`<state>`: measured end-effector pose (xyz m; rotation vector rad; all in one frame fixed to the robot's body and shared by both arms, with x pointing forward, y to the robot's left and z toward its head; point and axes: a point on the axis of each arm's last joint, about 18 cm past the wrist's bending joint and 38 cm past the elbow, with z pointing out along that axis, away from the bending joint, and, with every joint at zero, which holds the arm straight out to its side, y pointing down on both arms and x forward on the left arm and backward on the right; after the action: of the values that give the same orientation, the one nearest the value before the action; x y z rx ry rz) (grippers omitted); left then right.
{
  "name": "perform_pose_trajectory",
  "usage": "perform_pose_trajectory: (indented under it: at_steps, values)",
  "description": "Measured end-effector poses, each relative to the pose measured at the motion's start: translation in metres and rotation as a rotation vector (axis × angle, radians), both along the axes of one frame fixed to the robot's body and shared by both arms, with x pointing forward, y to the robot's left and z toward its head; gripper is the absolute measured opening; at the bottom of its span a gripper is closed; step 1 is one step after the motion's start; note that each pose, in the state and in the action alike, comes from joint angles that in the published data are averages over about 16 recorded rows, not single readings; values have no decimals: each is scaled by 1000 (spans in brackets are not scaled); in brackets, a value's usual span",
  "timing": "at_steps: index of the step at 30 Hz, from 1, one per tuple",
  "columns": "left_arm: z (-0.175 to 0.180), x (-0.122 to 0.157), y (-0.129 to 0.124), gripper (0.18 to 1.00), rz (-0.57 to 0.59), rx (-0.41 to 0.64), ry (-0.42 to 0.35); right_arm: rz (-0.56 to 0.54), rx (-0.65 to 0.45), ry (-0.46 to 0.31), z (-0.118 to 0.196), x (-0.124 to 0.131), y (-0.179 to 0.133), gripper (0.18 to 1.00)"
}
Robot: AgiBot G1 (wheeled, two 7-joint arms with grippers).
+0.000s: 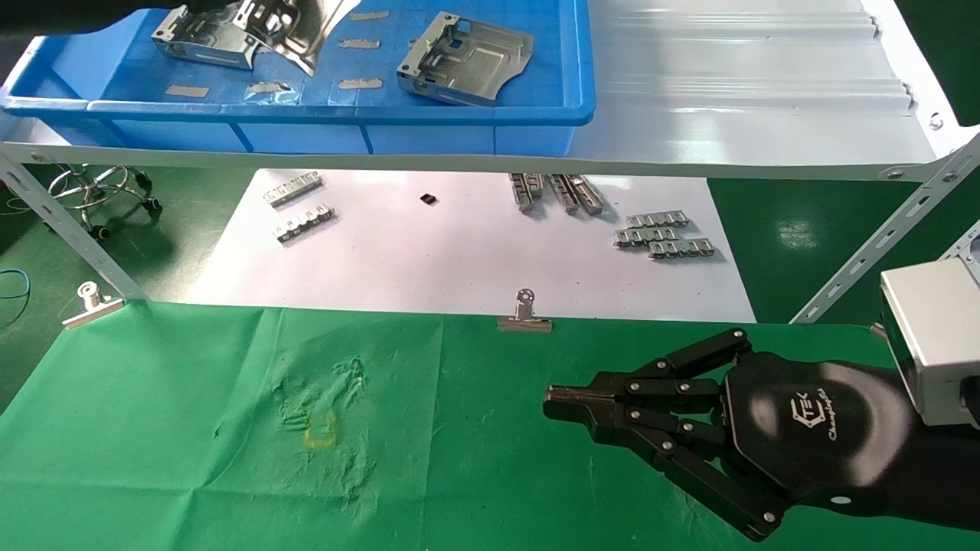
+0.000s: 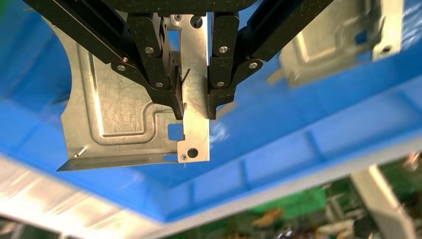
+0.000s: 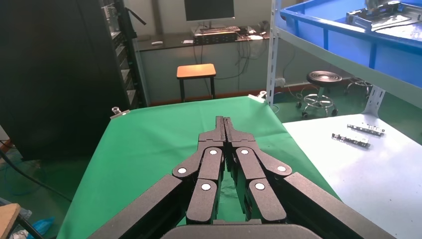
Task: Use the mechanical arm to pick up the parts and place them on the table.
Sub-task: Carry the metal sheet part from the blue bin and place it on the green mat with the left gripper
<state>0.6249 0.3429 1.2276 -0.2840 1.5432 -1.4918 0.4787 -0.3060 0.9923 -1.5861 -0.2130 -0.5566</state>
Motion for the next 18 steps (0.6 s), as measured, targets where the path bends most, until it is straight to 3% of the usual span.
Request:
perform_pose_trajectory:
  at_steps: [8, 18]
  values:
    - [-2, -32, -8, 269, -138, 138, -150, 0, 0, 0, 0, 0, 0, 192]
    - [-31, -60, -16, 267, -251, 388, -308, 0, 0, 0, 0, 0, 0, 192]
